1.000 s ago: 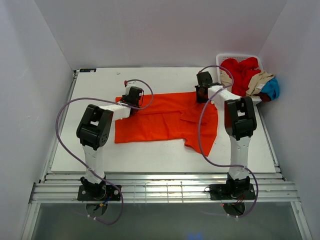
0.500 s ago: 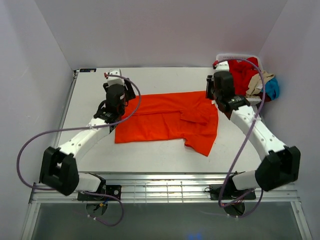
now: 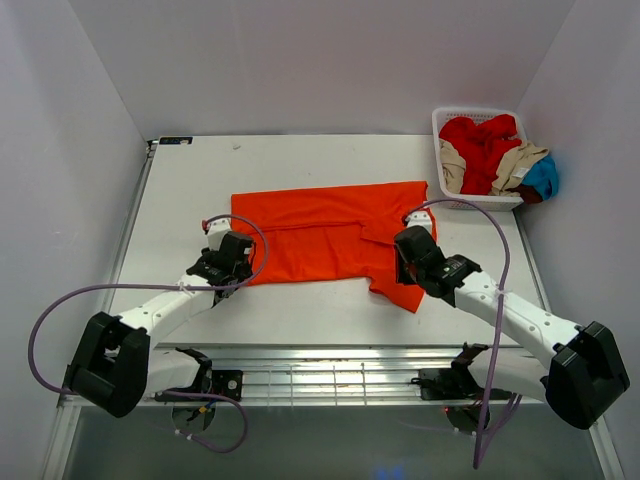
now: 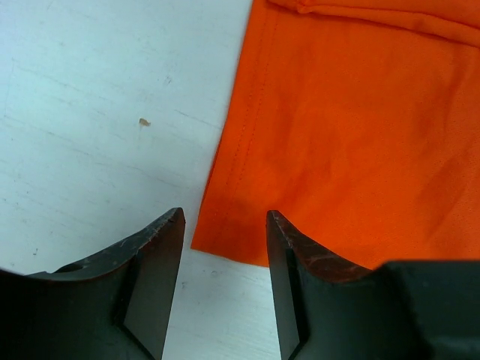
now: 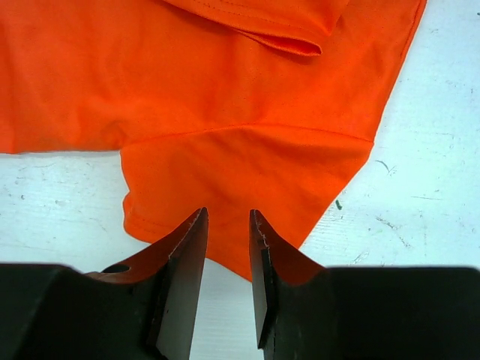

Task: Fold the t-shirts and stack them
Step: Grap the side of the flattened tshirt closest away from the robot with both arms

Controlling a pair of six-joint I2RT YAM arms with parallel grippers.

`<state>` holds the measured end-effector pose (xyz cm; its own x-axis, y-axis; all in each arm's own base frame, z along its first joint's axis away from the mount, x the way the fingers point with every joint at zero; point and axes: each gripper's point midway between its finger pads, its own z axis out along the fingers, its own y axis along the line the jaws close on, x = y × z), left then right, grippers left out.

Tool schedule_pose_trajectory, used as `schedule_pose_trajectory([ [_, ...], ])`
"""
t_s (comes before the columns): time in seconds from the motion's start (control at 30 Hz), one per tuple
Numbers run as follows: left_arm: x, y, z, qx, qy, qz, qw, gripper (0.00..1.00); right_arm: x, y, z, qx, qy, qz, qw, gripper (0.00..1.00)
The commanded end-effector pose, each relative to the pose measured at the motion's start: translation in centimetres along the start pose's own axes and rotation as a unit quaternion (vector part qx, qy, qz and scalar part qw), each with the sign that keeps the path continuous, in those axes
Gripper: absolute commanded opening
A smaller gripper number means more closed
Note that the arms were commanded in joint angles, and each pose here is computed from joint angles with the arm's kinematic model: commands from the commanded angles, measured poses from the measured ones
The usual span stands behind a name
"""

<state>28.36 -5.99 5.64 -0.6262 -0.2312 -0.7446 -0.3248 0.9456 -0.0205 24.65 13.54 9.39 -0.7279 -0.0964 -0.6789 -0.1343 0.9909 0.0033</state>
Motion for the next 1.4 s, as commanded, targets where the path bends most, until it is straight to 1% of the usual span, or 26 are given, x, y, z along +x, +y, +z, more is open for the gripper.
schedule_pose_trajectory([
  [0.0,-0.8,0.3,-1.0,-0.009,-0.008,-0.037,0.999,0.58,0.0,0.3,-0.5,0.007,-0.019,0.032,0.999,0.35],
  [0.07,-0.5,0.4,-1.1,-0.007,-0.006,-0.038,0.999,0.58,0.6,0.4,-0.4,0.009,-0.013,0.033,0.999,0.35],
  [0.2,0.6,0.3,-0.8,-0.009,0.023,-0.027,0.999,0.58,2.3,0.5,0.1,0.018,0.013,0.027,0.999,0.35],
  [0.47,2.1,0.0,-0.1,-0.017,0.062,-0.008,0.998,0.57,4.6,0.4,1.2,0.036,0.047,0.018,0.998,0.35],
  [0.7,2.3,-0.3,0.0,-0.014,0.07,-0.004,0.997,0.57,6.3,-0.5,1.8,0.066,0.072,0.014,0.995,0.36],
  [0.87,2.9,-0.3,0.3,-0.022,0.085,0.007,0.996,0.57,7.3,-0.8,2.0,0.073,0.084,0.016,0.994,0.36],
  [1.03,2.9,-0.2,0.4,-0.026,0.086,0.008,0.996,0.57,8.5,-1.2,1.6,0.072,0.101,0.018,0.992,0.37],
  [1.17,2.7,-0.2,0.3,-0.027,0.085,0.009,0.996,0.56,9.2,-1.4,1.4,0.07,0.108,0.021,0.991,0.45],
  [1.33,2.7,-0.2,0.3,-0.031,0.088,0.011,0.996,0.56,10.1,-1.4,1.4,0.069,0.123,0.019,0.99,0.49],
  [1.37,2.6,-0.2,0.3,-0.031,0.087,0.011,0.996,0.56,10.2,-1.4,1.4,0.069,0.124,0.018,0.99,0.51],
])
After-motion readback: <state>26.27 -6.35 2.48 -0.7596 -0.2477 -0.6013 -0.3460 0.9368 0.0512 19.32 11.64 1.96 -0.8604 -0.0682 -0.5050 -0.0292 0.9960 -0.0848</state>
